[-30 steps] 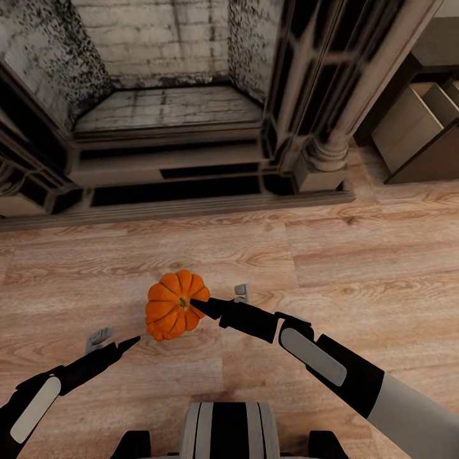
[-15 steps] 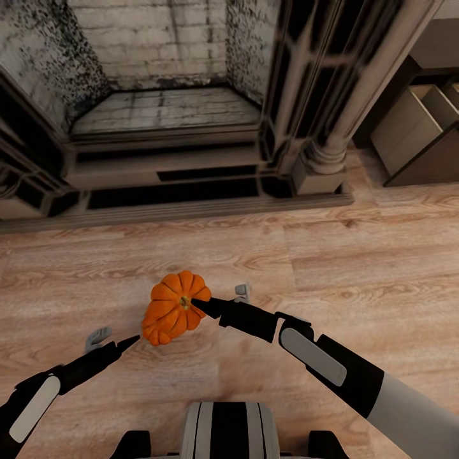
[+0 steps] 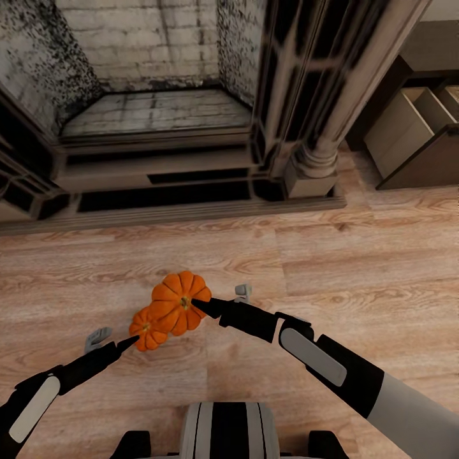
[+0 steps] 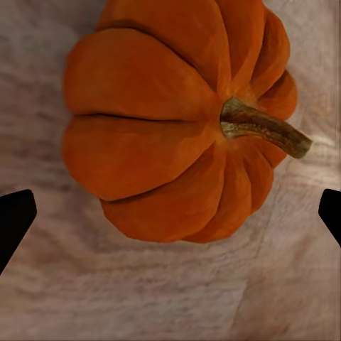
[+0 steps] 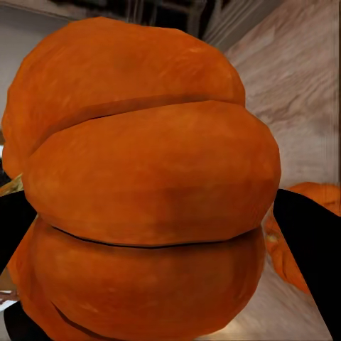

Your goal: Place each of the two pumpkins and all three candles from the living room inside a cabinet in the living room (use any cabinet), then make sure every cabinet is closed, and position the cauldron so it is next to a table in the living room.

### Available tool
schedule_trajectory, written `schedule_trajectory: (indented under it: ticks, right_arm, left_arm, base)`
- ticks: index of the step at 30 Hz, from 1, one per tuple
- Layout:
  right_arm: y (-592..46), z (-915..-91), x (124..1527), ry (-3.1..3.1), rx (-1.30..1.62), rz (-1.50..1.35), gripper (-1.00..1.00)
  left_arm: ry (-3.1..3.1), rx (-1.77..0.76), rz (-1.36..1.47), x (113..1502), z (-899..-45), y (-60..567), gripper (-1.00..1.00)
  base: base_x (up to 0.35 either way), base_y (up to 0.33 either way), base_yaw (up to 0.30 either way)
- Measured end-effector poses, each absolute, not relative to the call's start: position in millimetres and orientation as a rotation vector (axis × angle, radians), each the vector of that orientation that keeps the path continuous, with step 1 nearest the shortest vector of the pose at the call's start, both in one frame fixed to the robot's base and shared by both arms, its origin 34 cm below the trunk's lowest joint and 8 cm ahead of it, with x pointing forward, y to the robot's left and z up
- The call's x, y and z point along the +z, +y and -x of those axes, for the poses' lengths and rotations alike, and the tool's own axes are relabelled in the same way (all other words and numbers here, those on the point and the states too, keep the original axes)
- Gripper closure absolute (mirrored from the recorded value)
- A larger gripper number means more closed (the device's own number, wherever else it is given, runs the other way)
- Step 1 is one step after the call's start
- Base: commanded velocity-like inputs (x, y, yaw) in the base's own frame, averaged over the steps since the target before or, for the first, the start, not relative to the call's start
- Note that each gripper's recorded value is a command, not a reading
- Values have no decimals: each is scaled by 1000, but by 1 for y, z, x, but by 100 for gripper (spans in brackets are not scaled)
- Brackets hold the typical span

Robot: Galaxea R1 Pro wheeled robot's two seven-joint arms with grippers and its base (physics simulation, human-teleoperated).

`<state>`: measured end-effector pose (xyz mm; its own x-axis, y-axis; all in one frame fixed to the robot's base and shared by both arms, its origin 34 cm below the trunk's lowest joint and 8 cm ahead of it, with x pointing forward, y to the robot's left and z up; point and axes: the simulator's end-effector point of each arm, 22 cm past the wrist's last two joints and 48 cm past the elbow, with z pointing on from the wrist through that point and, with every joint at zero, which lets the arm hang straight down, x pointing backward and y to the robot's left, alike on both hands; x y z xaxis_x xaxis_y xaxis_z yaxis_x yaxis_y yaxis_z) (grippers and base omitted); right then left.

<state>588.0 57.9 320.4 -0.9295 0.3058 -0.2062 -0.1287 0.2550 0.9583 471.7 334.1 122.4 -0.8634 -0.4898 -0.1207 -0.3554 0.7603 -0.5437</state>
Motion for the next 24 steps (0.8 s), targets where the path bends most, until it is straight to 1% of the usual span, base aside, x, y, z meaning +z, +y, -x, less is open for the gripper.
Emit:
schedule_trajectory:
  ticks: [3,8,16,20,24]
  right_arm:
    - [58,-587,319,2186,1705,-137,100]
    - [58,-586,318,2189,1695,-118,100]
    - [58,-586,317,2191,1692,-116,100]
    - [57,-586,315,2198,1683,-118,100]
    - [57,-586,314,2204,1676,-119,100]
  left_arm:
    - [2701,-760,664,122,-472,334,-100]
    - [2700,-760,666,122,-472,334,-100]
    - [2697,-760,672,123,-472,335,-100]
    - [2700,-756,674,122,-471,336,-100]
    - [2697,-757,672,123,-472,337,-100]
  base:
    - [17,-13,0]
    - [184,-2,0]
    - [43,0,0]
    - [175,66,0]
    - [44,19,0]
